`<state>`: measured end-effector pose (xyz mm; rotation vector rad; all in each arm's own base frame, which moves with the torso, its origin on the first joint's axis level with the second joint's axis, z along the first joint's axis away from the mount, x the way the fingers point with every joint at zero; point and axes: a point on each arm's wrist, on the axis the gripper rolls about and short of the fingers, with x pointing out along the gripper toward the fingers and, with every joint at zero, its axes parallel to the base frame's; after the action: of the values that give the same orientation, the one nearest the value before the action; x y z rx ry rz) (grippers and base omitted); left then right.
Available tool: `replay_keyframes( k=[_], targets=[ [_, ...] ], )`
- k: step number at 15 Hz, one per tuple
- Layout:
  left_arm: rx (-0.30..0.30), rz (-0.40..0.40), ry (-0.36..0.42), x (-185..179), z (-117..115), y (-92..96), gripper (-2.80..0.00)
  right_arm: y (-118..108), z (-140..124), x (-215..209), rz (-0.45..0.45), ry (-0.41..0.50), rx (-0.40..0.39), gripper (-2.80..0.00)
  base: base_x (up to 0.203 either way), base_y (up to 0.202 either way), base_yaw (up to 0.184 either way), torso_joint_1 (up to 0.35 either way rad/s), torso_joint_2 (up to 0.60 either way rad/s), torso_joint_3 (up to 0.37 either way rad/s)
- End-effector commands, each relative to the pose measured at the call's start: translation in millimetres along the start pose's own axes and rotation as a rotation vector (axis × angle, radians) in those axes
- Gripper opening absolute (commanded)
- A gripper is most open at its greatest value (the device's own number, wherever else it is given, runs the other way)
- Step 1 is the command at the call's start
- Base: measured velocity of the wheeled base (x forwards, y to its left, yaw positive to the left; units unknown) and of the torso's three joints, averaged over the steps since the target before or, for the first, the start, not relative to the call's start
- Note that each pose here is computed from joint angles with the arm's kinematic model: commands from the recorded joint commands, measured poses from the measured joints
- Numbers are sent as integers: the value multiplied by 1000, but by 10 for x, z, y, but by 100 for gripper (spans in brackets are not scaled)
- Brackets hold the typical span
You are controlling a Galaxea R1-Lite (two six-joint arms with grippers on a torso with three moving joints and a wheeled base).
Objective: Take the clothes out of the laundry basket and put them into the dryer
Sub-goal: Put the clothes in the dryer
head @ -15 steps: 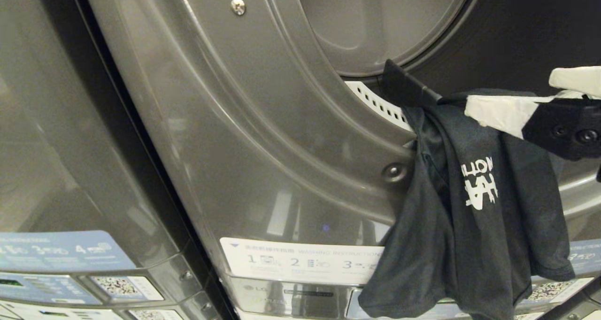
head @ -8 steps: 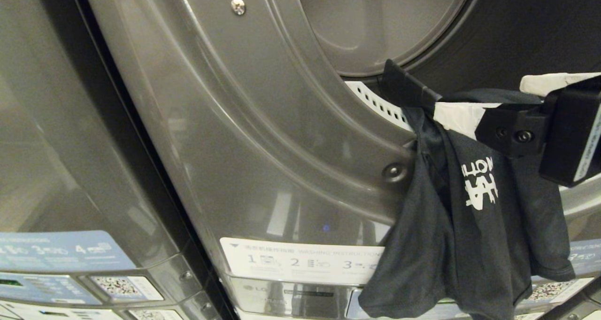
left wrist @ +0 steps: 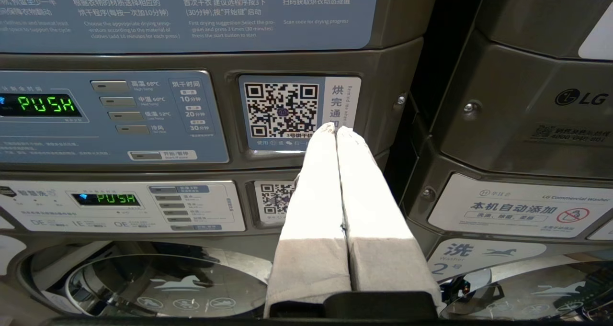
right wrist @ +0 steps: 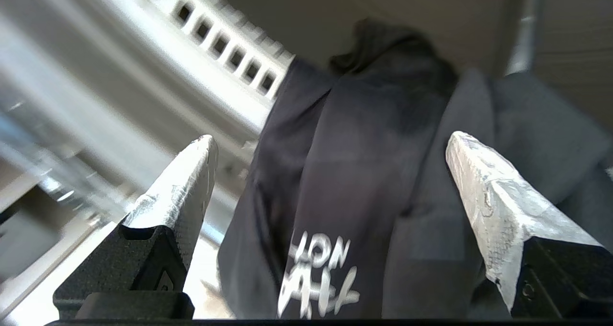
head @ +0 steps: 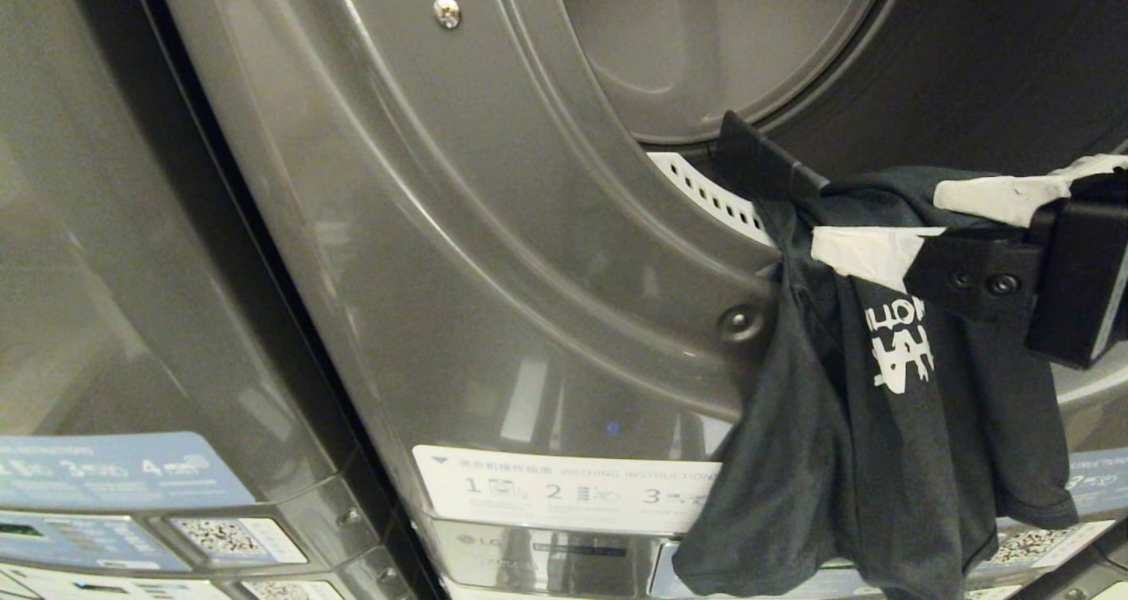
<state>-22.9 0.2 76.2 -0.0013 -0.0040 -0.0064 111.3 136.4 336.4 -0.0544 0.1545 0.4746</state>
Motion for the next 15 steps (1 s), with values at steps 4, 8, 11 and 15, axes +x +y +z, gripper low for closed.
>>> replay_keyframes(
  k=[4, 8, 11, 15],
  targets=[
    [0, 0, -2, -1, -1, 0, -280, -253, -27, -226, 111, -35, 12, 0, 0, 0, 0, 0, 0, 0],
    [0, 0, -2, -1, -1, 0, -280, -489, -46, -481, 191, -96, -24, 0, 0, 0, 0, 0, 0, 0],
    [0, 0, -2, -1, -1, 0, -280, -599, -146, -716, 238, -135, -73, 0, 0, 0, 0, 0, 0, 0],
    [0, 0, -2, -1, -1, 0, -280, -611, -405, -960, 256, -54, -111, 0, 0, 0, 0, 0, 0, 0]
  ],
)
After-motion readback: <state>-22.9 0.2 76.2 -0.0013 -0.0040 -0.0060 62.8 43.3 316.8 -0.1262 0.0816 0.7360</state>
